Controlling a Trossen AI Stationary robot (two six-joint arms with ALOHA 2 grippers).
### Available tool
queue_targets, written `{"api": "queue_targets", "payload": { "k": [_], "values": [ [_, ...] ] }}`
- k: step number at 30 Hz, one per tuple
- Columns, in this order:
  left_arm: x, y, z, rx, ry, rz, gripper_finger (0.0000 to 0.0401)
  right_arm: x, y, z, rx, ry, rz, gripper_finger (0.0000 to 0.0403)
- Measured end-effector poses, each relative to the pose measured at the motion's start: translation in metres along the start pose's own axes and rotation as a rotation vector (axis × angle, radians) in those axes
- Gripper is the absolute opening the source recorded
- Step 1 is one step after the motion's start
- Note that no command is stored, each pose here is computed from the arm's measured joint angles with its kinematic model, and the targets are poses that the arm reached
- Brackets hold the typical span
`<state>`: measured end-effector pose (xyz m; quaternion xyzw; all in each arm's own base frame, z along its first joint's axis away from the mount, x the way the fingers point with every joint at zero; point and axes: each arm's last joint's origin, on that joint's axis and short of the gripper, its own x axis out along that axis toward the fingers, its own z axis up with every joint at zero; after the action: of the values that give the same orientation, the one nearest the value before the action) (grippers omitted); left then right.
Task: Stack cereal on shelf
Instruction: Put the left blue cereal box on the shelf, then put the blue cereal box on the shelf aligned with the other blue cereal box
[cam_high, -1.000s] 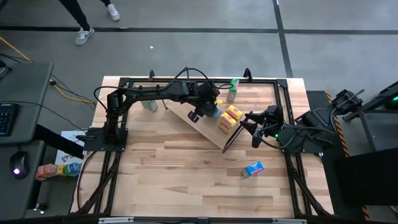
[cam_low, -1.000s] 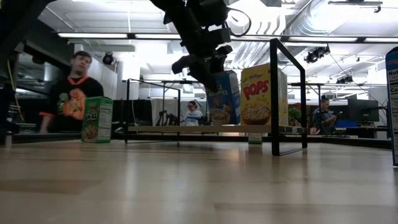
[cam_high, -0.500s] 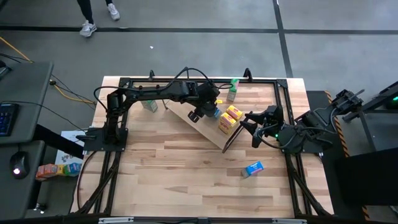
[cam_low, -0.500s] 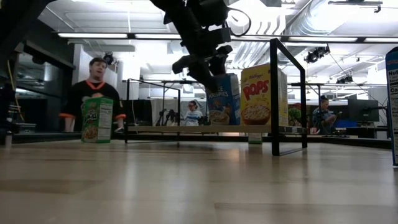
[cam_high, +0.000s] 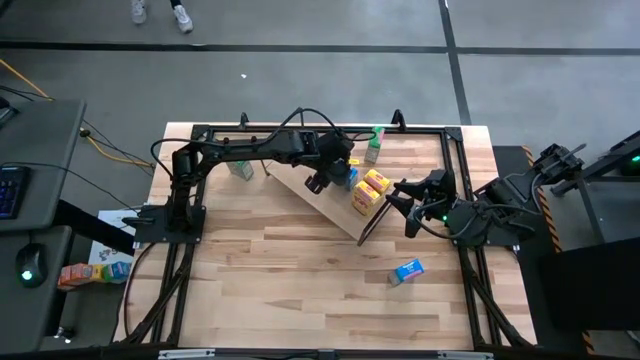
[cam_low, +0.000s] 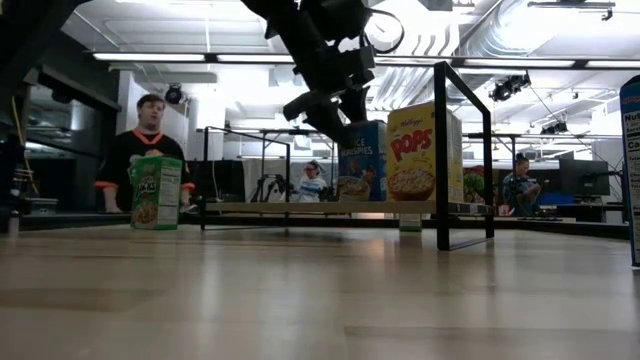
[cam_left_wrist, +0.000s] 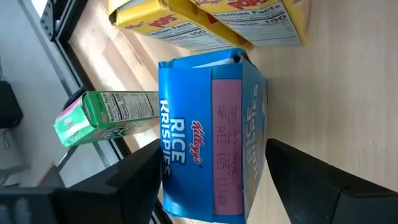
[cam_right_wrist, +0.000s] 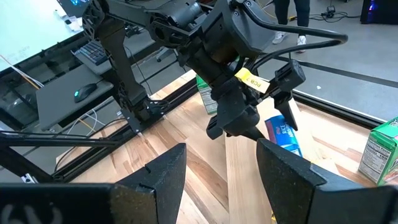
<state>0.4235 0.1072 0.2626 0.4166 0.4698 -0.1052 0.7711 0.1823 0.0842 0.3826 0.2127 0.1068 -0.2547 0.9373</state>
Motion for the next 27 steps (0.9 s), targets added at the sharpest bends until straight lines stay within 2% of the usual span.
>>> {"api": "queue_targets", "payload": {
  "k": [10,16,22,27],
  "values": [
    [0.000,0.001,-0.002,0.001,0.062,0.038,0.0271,0.000,0.000,0.000,0.000,0.000,0.000,0.0188],
    [-0.017,0.009,-0.003,-0.026,0.049,0.098,0.0271,0.000,0.000,0.000,0.000,0.000,-0.001,0.0188],
    [-0.056,0.018,-0.006,-0.186,0.001,0.188,0.0271,0.000,0.000,0.000,0.001,0.002,0.002,0.0188],
    [-0.111,0.022,-0.009,-0.428,-0.092,0.267,0.0271,0.000,0.001,0.000,0.028,0.002,0.008,0.0188]
  ]
}}
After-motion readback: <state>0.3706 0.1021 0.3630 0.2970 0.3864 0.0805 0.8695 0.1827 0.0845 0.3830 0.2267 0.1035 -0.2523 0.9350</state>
